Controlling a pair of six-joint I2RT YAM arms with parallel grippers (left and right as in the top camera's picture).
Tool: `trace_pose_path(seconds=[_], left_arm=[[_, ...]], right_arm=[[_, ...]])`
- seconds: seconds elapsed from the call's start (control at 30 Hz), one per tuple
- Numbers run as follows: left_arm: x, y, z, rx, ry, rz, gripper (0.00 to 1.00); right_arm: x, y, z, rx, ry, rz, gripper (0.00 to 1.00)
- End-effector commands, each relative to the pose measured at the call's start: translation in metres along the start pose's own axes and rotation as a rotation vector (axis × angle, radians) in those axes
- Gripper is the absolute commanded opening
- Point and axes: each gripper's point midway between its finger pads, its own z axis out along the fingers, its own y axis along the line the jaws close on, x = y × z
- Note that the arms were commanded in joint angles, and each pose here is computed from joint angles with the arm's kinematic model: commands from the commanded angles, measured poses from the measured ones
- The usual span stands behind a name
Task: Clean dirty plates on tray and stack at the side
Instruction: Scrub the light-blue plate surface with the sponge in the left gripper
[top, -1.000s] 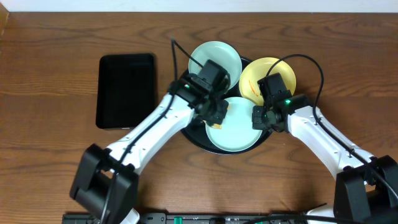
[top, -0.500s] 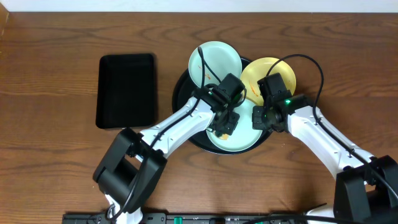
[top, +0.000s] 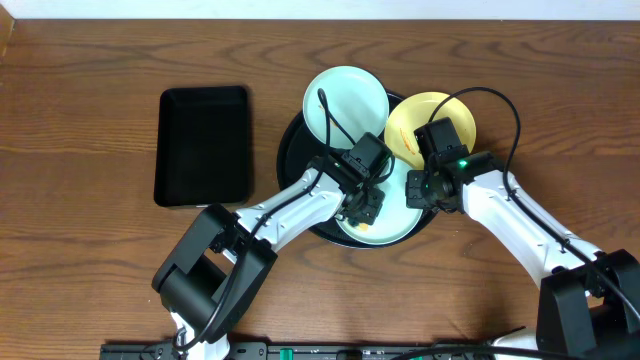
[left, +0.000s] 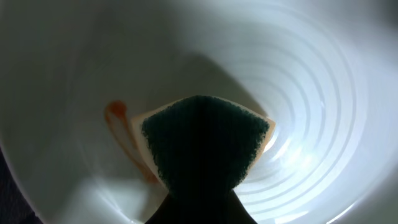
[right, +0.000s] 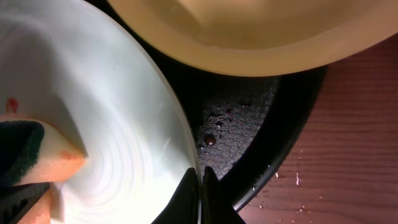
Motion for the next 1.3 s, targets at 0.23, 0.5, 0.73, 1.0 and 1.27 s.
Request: trace_pose_path(seconds=[0.23,0.5,0.73,1.0,1.27], left_arm=[[-0.004,0.011,0.005,-0.059,-0.034,-0.008,0.08],[-0.006,0.02,0.009,-0.103,-0.071,-0.007,0.08],[-0.006,0.027,0.017,-0.121,-0.106,-0.006,0.08],[-0.02,0.026,0.015,-0.125,-0.169,-0.002,0.08],[-0.027,0.034,0.013,-0.17,-0.199,-0.005,0.08]], right_arm=[[0.0,-0.006,0.0,0.005,0.007,0.031,0.01],[0.002,-0.006,0.0,0.007,0.012,0.027,0.01],[0.002,-0.006,0.0,0.007,0.013,0.027,0.01],[0.002,-0.005,0.0,0.002,0.016,0.027,0.01],[0.003,-0.005,0.0,0.003,0.02,0.027,0.01]])
